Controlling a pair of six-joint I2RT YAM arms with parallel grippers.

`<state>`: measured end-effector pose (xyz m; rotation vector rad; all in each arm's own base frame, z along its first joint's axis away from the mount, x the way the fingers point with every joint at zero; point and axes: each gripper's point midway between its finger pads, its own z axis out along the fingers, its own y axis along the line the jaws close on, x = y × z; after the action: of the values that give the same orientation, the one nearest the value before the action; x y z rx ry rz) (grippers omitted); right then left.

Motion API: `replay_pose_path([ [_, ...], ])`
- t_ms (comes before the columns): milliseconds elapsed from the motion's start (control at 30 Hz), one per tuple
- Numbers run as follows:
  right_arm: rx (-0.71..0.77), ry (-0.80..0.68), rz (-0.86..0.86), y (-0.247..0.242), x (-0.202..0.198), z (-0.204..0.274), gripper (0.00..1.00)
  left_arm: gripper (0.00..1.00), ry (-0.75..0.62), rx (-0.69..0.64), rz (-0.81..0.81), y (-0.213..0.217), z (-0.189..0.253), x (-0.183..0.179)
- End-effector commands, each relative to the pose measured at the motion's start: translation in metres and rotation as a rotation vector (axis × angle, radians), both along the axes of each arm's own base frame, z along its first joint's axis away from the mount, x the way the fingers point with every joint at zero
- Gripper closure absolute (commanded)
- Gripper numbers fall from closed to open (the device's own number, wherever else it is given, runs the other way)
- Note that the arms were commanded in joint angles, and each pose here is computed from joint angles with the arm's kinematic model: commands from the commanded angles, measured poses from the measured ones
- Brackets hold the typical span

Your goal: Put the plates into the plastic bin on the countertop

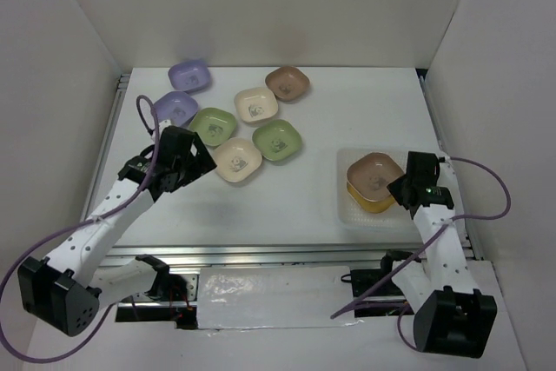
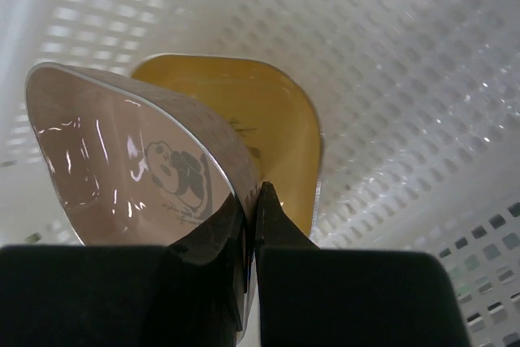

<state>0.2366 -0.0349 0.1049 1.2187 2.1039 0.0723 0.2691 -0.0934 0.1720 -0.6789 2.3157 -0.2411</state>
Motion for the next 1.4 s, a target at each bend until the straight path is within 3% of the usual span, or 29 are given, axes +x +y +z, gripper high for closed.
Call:
replay_pose_path([
  [0,0.03,-0.036,0.01,-0.002,0.009,-0.002,1.0,0.01,-0.046,-0.011,-0.021,-0.006,0.005,0.017],
  [67,0.037,-0.037,0.008,-0.002,0.007,-0.006,0.96,0.01,-0.032,-0.001,-0.025,-0.007,-0.001,0.02],
  [133,0.046,-0.069,0.023,0.001,0.008,0.0,0.28,0.01,-0.024,0.005,-0.027,-0.008,-0.007,0.023],
  [167,0.048,-0.076,0.027,0.002,0.007,0.003,0.0,0.01,-0.021,0.009,-0.023,-0.008,-0.01,0.024],
  [467,-0.034,-0.278,0.054,0.006,0.002,0.104,0.0,0.01,0.07,-0.014,-0.012,-0.02,-0.063,0.046],
  [767,0.023,-0.406,0.311,0.063,0.0,0.144,0.0,0.03,0.139,-0.015,0.104,-0.024,-0.121,0.084],
  [800,0.022,-0.409,0.32,0.065,-0.001,0.145,0.0,0.13,0.155,-0.011,0.106,-0.024,-0.127,0.085],
  [867,0.018,-0.419,0.339,0.069,-0.003,0.149,0.0,0.24,0.203,0.002,0.121,-0.024,-0.145,0.082],
  [933,0.02,-0.427,0.357,0.074,-0.005,0.154,0.0,0.43,0.224,-0.004,0.122,-0.025,-0.155,0.078],
  [967,0.017,-0.439,0.358,0.074,-0.005,0.159,0.0,0.55,0.251,0.0,0.129,-0.024,-0.166,0.07],
  [1000,0.019,-0.447,0.364,0.076,-0.006,0.163,0.0,0.8,0.259,-0.005,0.128,-0.024,-0.168,0.067],
  [1067,0.024,-0.466,0.392,0.084,-0.003,0.168,0.0,0.97,0.267,-0.001,0.138,-0.021,-0.166,0.055],
  [1233,0.115,-0.469,0.67,0.151,0.014,0.163,0.0,1.0,0.183,0.098,0.083,-0.032,-0.114,0.012],
  [1367,0.074,-0.408,0.902,0.233,0.022,0.158,0.0,1.0,0.041,0.105,-0.139,-0.078,-0.06,-0.012],
])
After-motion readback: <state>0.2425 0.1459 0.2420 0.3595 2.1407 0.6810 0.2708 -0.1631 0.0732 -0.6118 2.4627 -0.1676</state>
